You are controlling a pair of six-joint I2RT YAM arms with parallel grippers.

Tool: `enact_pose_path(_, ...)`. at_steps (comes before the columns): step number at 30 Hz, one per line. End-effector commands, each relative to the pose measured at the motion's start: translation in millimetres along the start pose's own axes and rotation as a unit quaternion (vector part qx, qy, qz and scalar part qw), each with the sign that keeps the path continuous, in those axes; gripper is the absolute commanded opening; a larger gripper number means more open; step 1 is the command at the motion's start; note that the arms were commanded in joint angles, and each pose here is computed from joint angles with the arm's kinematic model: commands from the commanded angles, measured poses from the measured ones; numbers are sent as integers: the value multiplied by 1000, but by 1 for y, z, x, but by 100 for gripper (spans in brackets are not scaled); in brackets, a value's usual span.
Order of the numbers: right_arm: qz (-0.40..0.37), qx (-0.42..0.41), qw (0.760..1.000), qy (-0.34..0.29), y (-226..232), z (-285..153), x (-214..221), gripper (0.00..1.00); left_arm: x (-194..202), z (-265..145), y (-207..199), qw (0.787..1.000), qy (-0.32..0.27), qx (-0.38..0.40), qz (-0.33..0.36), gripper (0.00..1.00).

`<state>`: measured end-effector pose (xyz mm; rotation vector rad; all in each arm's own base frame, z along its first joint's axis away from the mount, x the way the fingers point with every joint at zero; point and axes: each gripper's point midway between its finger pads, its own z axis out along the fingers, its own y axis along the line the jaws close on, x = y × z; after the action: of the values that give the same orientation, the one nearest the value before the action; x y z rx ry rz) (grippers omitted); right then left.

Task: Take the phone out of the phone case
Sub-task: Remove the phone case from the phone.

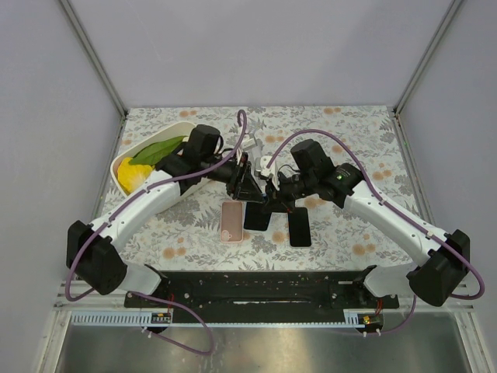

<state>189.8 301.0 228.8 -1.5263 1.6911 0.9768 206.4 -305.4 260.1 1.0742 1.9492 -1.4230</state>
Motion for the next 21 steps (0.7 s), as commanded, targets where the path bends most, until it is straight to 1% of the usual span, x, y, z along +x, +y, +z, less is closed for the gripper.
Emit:
enact_pose_path(1,-56,-11,997,-54,14,-13,-38,0,-14,4,5,1000,-8,1,2,46)
enact_pose_path(5,-60,-7,997,-52,14,-13,-36,0,-15,6,7,1000,-11,1,-12,44)
enact_pose_path(11,-62,-6,997,-55,15,-15,-38,0,-10,10,14,1000,-7,-10,-25,33)
enact_pose_path(14,-65,-7,996,-56,17,-16,-38,0,-9,12,17,999,-5,-9,-35,25)
enact_pose_path(21,-78,-16,995,-51,25,-17,-36,0,-9,17,29,998,-6,-26,-61,0)
